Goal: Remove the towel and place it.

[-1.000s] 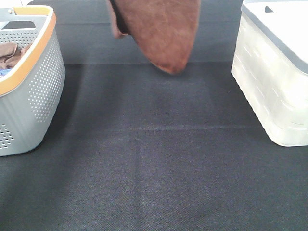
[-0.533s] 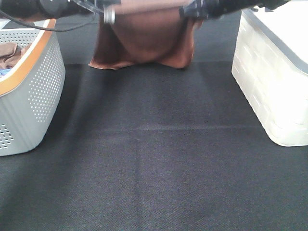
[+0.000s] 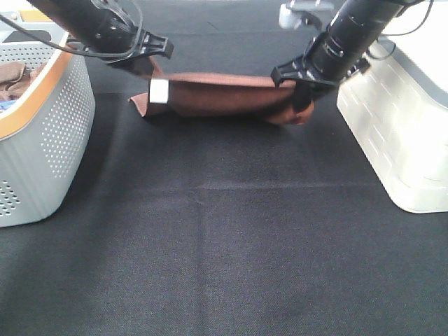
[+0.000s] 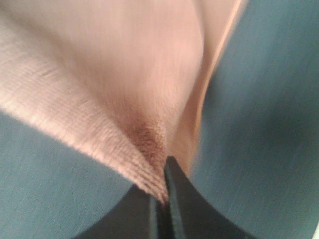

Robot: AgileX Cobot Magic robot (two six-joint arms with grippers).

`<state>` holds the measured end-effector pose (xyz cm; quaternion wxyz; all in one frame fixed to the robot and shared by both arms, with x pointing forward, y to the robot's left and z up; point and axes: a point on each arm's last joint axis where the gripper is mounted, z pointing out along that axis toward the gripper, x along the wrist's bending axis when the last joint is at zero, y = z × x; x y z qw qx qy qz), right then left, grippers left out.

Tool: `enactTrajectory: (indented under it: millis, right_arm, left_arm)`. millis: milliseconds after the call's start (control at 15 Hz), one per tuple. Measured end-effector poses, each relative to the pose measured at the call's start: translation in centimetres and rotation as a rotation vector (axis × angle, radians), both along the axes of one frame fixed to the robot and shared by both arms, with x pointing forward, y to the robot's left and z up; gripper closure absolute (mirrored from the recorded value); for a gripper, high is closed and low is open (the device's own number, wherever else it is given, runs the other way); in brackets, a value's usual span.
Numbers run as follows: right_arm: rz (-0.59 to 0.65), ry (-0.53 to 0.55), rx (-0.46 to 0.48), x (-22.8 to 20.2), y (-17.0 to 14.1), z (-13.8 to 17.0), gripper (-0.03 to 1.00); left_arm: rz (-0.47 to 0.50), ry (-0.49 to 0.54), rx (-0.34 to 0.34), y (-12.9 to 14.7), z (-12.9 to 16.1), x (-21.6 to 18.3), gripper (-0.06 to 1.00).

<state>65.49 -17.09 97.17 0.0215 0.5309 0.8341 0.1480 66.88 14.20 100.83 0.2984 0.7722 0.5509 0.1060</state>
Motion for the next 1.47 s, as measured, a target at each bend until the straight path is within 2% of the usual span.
enactTrajectory:
  millis: [133, 333, 533, 667, 733, 800, 1067, 1200, 1333, 1400, 1467]
  right_arm:
    - [-0.005, 0.100, -0.014, -0.9, -0.1, -0.2, 0.97]
    - [-0.006, 0.247, -0.015, -2.2, -0.1, -0.2, 0.97]
    - [0.001, 0.321, -0.014, -2.9, -0.2, -0.5, 0.97]
    - [-0.008, 0.400, -0.010, -4.2, -0.3, -2.1, 0.97]
    - [-0.013, 0.454, -0.012, -5.1, -0.4, -3.3, 0.97]
    - [-0.013, 0.454, -0.012, -5.1, -0.4, -3.3, 0.97]
    - [-0.037, 0.588, -0.021, -7.8, -0.8, -6.0, 0.95]
    - [-0.047, 0.634, -0.047, -9.0, -1.3, -7.1, 0.82]
    - [-0.064, 0.668, -0.077, -9.8, -1.7, -7.8, 0.62]
    - [-0.070, 0.679, -0.091, -10.0, -1.8, -8.0, 0.48]
    - [-0.071, 0.700, -0.106, -10.3, -2.0, -8.0, 0.36]
  left_arm:
    - [-0.027, 0.089, 0.008, -0.1, 0.1, -0.9, 0.94]
    - [-0.038, 0.269, 0.028, -0.1, -1.4, -2.0, 0.94]
    - [-0.076, 0.397, 0.061, -0.4, -2.5, -3.4, 0.94]
    - [-0.092, 0.485, 0.083, -0.6, -3.8, -4.7, 0.94]
    - [-0.092, 0.561, 0.094, -0.6, -4.9, -5.8, 0.94]
    - [-0.092, 0.561, 0.094, -0.6, -4.9, -5.8, 0.94]
    - [-0.116, 0.721, 0.133, -1.0, -7.3, -8.7, 0.94]
    - [-0.121, 0.755, 0.177, -0.9, -7.9, -9.5, 0.94]
    - [-0.155, 0.765, 0.227, -1.5, -8.2, -10.3, 0.93]
    - [-0.188, 0.763, 0.261, -2.1, -8.0, -10.8, 0.86]
    - [-0.209, 0.753, 0.275, -2.7, -7.7, -11.2, 0.71]
